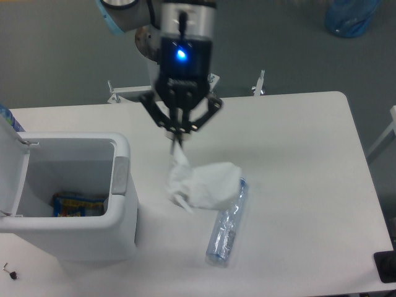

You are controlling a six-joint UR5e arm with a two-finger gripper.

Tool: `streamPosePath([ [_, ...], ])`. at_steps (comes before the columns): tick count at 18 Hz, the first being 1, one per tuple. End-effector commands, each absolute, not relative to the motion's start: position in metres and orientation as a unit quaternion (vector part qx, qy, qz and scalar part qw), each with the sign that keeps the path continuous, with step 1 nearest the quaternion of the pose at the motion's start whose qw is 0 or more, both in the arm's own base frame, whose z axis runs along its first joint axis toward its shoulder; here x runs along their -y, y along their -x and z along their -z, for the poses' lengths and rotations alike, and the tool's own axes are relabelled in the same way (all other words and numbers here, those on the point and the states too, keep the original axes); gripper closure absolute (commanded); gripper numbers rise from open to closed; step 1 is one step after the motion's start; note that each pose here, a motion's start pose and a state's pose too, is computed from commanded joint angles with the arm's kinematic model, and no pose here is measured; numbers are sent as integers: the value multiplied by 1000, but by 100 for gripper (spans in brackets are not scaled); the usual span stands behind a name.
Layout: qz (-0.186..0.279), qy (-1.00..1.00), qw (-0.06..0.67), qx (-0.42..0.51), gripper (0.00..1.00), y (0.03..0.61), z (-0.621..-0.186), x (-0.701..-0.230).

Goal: Place the trash in the trash can
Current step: 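Lift the tissue and carry it over the white trash bin, then lower the tissue into the bin and open the gripper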

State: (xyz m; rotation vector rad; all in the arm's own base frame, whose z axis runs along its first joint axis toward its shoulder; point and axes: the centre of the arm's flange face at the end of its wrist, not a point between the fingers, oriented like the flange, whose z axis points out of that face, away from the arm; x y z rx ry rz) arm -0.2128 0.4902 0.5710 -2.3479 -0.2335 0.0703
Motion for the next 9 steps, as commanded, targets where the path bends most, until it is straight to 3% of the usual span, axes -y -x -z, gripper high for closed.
streamPosePath([
  [9,18,929,367,45,95,137,-551,-514],
])
